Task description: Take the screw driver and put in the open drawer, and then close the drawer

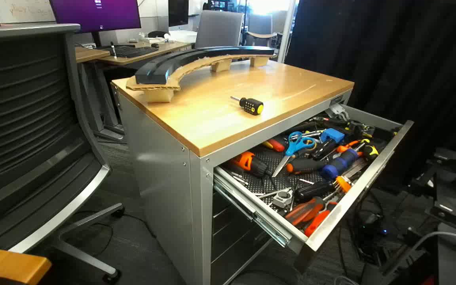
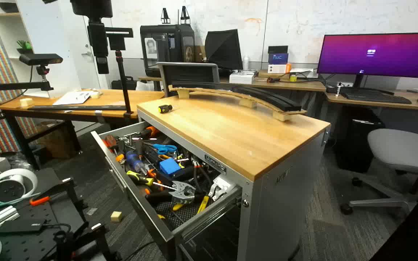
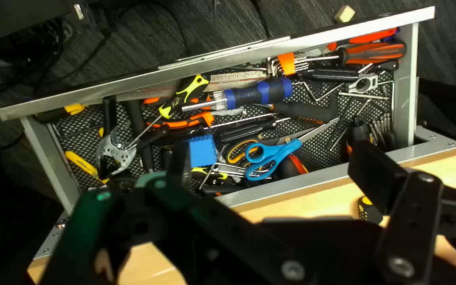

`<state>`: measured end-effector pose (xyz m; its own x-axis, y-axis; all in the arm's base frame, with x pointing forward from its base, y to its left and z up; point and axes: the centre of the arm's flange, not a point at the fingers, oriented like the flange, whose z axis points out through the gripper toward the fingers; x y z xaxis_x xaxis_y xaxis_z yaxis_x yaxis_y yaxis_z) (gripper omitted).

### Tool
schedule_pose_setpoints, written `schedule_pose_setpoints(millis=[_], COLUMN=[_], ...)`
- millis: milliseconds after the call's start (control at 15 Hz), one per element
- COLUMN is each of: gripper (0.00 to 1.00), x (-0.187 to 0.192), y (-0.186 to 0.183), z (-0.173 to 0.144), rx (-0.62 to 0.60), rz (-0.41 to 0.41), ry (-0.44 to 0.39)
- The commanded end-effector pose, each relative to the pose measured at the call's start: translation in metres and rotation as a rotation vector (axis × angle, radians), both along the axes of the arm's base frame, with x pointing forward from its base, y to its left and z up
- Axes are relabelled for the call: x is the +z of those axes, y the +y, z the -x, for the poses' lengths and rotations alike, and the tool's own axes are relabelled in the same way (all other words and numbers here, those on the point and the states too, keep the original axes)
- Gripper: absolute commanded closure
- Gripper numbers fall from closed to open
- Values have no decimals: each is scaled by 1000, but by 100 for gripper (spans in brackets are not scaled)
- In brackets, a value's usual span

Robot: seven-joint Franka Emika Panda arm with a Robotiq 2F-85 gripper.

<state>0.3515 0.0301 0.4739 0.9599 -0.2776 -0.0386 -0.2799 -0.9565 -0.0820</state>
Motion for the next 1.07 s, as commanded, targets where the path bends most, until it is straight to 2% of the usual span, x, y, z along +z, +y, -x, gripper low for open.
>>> schedule_pose_setpoints(millis=[0,467,533,600,800,1000], gripper=[0,0,0,0,0,0], x=[2,6,7,9,21,21], y=[0,0,3,11,61,118], z=[-1,-1,-7,-21,-46,-85], rx=[0,0,81,78,191,300], rz=[0,0,-3,12,133,224], ry=[-5,-14,-32,11,79,131])
